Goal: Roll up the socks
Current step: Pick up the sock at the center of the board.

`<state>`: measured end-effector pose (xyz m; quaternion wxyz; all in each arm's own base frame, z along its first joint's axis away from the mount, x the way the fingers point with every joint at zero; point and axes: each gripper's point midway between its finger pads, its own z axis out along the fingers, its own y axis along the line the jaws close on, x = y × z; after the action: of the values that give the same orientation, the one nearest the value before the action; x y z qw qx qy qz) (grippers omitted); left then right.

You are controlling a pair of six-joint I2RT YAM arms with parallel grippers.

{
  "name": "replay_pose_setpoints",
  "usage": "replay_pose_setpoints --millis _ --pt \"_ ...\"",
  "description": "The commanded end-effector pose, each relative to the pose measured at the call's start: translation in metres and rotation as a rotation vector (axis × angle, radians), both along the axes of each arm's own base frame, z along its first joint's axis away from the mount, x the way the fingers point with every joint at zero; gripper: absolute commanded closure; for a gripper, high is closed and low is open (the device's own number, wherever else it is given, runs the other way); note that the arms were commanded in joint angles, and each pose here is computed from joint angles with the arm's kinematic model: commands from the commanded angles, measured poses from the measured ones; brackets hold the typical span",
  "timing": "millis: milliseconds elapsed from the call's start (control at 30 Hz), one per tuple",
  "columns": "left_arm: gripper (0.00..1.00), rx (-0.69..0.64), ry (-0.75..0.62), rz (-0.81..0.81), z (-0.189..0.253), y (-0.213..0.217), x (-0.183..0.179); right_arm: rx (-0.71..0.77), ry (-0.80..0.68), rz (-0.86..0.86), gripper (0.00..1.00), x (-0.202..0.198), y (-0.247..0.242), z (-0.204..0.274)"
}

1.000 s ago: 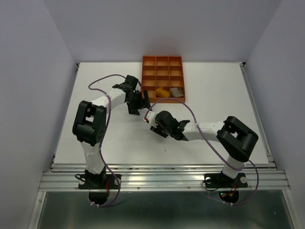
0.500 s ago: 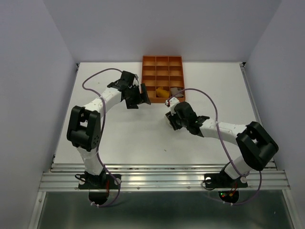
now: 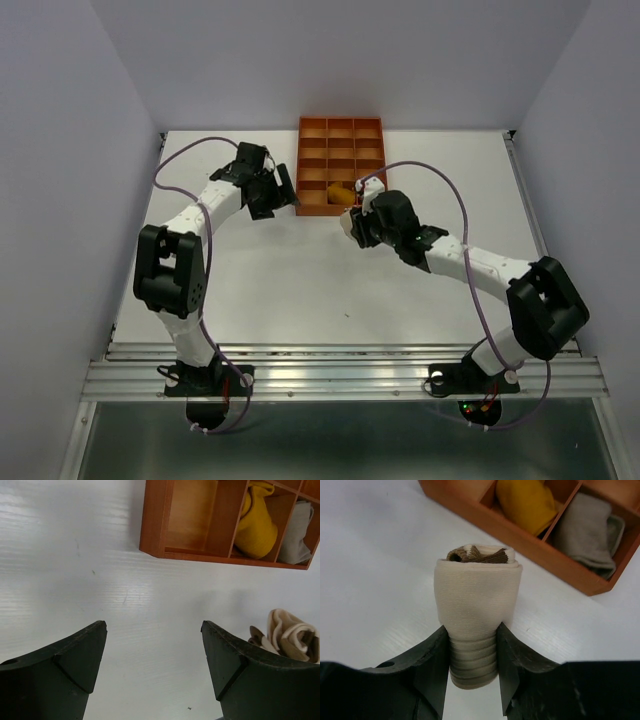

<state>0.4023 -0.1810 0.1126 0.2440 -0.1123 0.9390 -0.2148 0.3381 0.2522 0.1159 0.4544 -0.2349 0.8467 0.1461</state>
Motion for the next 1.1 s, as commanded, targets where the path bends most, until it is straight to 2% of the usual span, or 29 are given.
replay_pose_setpoints --millis 0,167,233,467,567,800,933,967,1000,1067 --pt "0.12 -0.024 -0.177 0.032 0.057 0.015 0.032 0.051 -0.15 -0.031 0.99 0.041 0.008 0.054" --pt "0.13 0.007 -0.203 0.01 0.054 0.016 0.057 -0.016 -0.236 -0.007 0.99 0.079 0.011 0.073" --pt "0.14 0.023 -0.178 0.001 0.039 0.015 0.065 -0.032 -0.251 -0.003 0.99 0.09 0.012 0.076" --pt "0.3 0.024 -0.148 -0.036 0.023 0.006 0.082 -0.136 -0.328 0.019 0.99 0.137 0.029 0.078" --pt "0.32 0.04 -0.136 -0.029 0.011 0.008 0.088 -0.144 -0.339 0.044 0.99 0.149 0.04 0.075" --pt "0.32 0.038 -0.169 -0.036 0.008 0.003 0.106 -0.166 -0.326 0.074 0.99 0.162 0.051 0.061" --pt "0.32 0.031 -0.238 -0.027 0.036 -0.002 0.137 -0.162 -0.32 0.099 0.99 0.164 0.058 0.054" --pt "0.32 0.035 -0.208 -0.03 0.025 -0.002 0.135 -0.163 -0.316 0.103 0.99 0.165 0.059 0.052" --pt "0.32 0.025 -0.245 -0.036 0.04 -0.005 0.146 -0.161 -0.314 0.105 0.99 0.165 0.06 0.05" --pt "0.32 0.039 -0.237 -0.032 0.03 -0.007 0.16 -0.157 -0.316 0.102 0.99 0.168 0.062 0.051"
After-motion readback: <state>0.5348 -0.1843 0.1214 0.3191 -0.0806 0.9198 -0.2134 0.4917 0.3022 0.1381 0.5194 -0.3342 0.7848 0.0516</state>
